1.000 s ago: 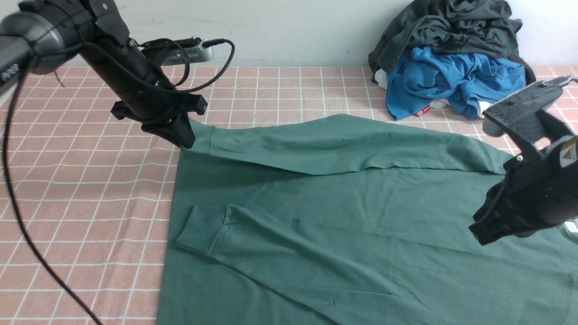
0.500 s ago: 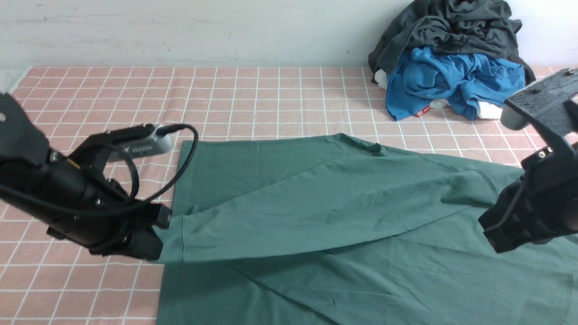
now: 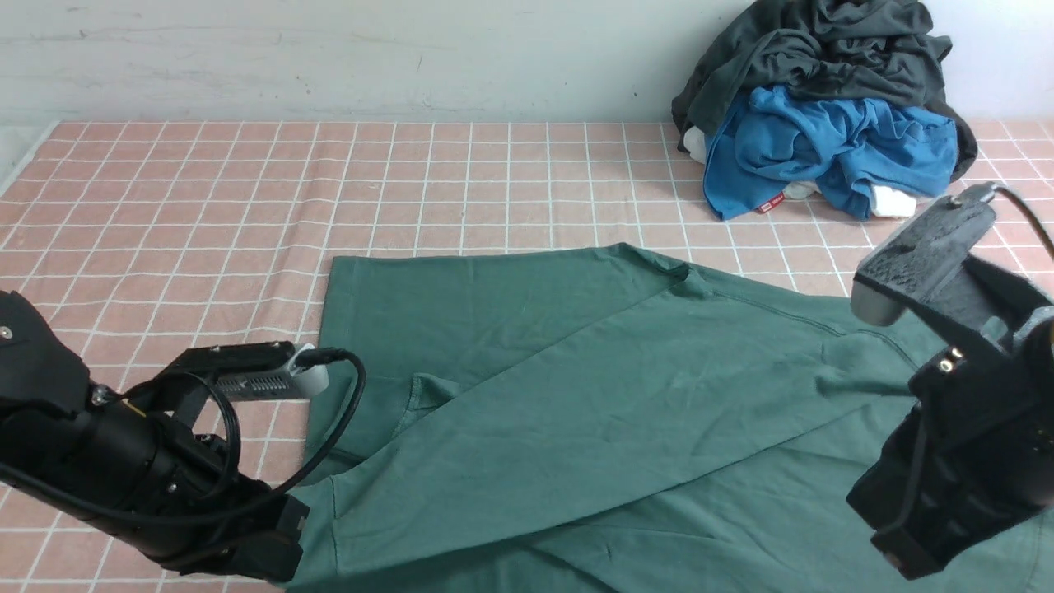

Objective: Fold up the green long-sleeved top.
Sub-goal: Use the left arm to drag and drop the cuff onto the cuff closest to the left arm, then use both arms simultaneously to clamp the lower edge of the clothing fabric

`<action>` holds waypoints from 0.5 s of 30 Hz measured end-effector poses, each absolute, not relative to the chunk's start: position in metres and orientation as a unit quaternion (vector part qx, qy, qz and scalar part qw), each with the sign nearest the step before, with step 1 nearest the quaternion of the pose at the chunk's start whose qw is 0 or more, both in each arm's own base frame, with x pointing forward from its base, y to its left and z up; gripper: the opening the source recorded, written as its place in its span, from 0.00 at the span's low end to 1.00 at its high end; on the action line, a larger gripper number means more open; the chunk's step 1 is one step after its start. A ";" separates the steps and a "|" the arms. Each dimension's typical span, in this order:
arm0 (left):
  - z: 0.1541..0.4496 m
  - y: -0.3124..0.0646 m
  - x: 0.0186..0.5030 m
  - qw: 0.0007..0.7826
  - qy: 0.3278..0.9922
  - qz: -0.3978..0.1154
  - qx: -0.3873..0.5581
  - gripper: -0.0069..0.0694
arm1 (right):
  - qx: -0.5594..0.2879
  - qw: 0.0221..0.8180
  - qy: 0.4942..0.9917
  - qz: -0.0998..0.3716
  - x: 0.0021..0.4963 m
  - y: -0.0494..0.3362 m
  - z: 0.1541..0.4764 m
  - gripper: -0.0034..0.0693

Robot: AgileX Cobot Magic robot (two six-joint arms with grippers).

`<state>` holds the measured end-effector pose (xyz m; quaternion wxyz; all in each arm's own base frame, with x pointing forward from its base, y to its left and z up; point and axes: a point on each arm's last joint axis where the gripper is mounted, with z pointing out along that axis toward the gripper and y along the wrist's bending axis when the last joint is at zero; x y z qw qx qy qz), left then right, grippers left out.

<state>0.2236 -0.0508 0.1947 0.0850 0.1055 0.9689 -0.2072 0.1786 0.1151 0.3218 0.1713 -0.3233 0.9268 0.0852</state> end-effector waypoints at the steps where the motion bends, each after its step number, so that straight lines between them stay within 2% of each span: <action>1: 0.193 -0.051 0.222 0.082 0.969 -0.207 0.107 0.25 | -0.321 0.177 0.926 0.087 0.176 0.114 0.325 0.03; 7: 0.191 -0.052 0.214 0.056 0.968 -0.220 0.110 0.52 | -0.310 0.217 0.920 0.097 0.159 0.104 0.343 0.03; 9: 0.194 -0.054 0.210 0.045 0.966 -0.230 0.114 0.57 | -0.310 0.227 0.918 0.099 0.154 0.101 0.347 0.03; 12: 0.204 -0.064 0.195 0.027 0.958 -0.233 0.162 0.60 | -0.309 0.247 0.913 0.104 0.145 0.096 0.355 0.03; 14: 0.210 -0.072 0.187 0.024 0.953 -0.224 0.201 0.58 | -0.309 0.255 0.910 0.105 0.141 0.093 0.358 0.03; 15: 0.216 -0.082 0.175 0.021 0.943 -0.211 0.255 0.55 | -0.309 0.262 0.908 0.107 0.138 0.091 0.361 0.03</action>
